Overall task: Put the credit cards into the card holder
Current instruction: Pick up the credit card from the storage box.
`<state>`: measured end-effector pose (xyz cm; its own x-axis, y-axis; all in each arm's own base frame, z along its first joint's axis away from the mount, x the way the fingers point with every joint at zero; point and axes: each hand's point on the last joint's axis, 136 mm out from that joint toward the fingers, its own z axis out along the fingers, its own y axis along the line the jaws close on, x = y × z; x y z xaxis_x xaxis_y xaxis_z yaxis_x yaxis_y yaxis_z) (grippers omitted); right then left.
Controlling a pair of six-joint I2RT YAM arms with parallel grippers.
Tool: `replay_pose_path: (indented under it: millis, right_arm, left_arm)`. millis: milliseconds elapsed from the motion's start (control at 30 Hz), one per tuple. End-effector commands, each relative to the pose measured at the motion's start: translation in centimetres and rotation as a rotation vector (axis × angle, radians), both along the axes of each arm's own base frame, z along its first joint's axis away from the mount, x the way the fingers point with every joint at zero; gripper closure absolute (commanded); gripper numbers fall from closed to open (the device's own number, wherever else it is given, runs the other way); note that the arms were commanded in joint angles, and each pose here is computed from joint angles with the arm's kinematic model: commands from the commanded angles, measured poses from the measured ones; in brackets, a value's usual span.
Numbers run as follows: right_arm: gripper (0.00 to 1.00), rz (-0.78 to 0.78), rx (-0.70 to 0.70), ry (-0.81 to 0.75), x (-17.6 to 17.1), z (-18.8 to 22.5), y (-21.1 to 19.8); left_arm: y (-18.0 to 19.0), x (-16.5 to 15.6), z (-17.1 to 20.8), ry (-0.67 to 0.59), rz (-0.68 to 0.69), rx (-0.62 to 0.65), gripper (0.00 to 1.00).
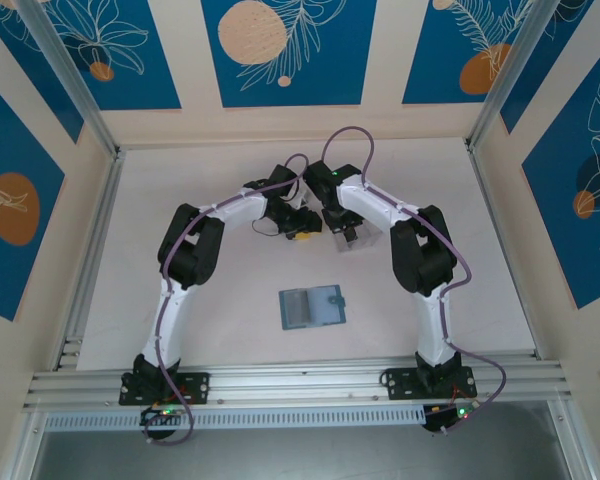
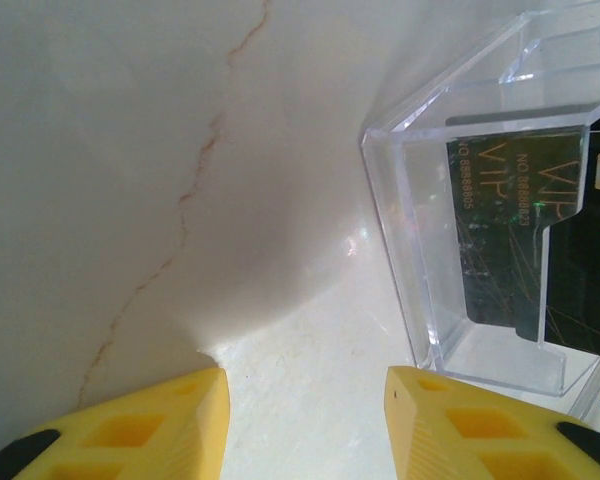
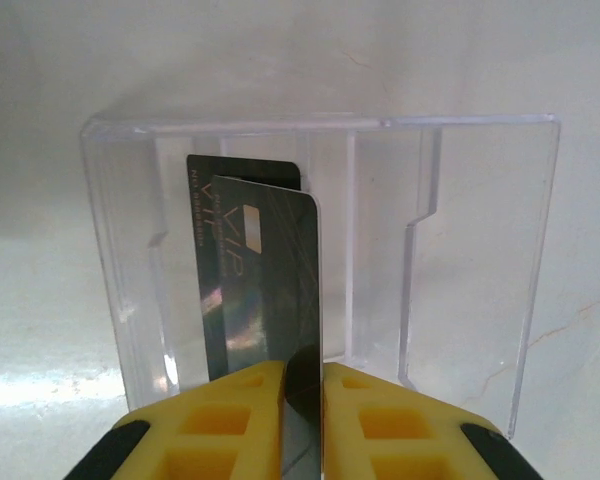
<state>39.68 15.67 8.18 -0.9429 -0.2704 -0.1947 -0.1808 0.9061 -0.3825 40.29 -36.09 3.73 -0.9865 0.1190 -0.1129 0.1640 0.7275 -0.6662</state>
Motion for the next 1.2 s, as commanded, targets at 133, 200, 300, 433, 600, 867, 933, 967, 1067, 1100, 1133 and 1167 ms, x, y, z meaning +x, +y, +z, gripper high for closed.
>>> replay_pose_path:
  millis: [133,200,300,433,600,867,933,967,1067,1100,1133,1167]
  right_arm:
    - [0.85,0.009,-0.008,-0.051,-0.2,2.8,0.0]
    - [0.86,0.012,-0.003,-0.05,-0.3,2.9,0.1]
    - [0.86,0.025,0.03,-0.04,-0.7,3.0,0.9]
    - [0.9,0.036,0.117,-0.018,-1.3,3.3,2.3]
    - [0.97,0.038,0.218,-0.01,-1.8,4.3,3.3]
    - [1.0,0.025,0.309,-0.01,-2.5,5.4,3.4]
    - [1.0,0.023,0.338,-0.016,-2.8,5.6,3.5]
    - [1.0,0.019,0.361,-0.019,-2.9,5.8,3.6]
    - [1.0,0.016,0.41,-0.032,-3.3,6.5,3.7]
    - [1.0,0.02,0.422,-0.036,-3.4,6.6,3.8]
    - [1.0,0.03,0.445,-0.036,-3.7,6.8,4.0]
    - [1.0,0.041,0.471,-0.037,-4.0,7.0,4.4]
  left_arm:
    - [-0.6,-1.1,-1.6,0.031,-0.023,0.005,0.55]
    - [-0.6,-1.2,-1.6,0.034,-0.025,0.001,0.55]
    - [-0.6,-1.2,-1.4,0.039,-0.019,-0.012,0.55]
    - [-0.2,-1.0,-0.4,0.029,-0.007,-0.038,0.55]
    - [0.5,-0.7,2.4,0.013,0.017,-0.123,0.55]
    - [1.7,-0.8,6.4,-0.023,0.037,-0.206,0.54]
    - [1.9,-1.0,6.9,-0.028,0.047,-0.22,0.54]
    - [2.0,-1.1,7.3,-0.029,0.055,-0.237,0.54]
    - [2.5,-1.7,8.4,-0.038,0.069,-0.273,0.54]
    - [2.8,-2.0,8.7,-0.045,0.072,-0.272,0.54]
    - [3.1,-2.5,9.0,-0.053,0.073,-0.272,0.54]
    - [3.4,-3.0,9.3,-0.059,0.075,-0.269,0.54]
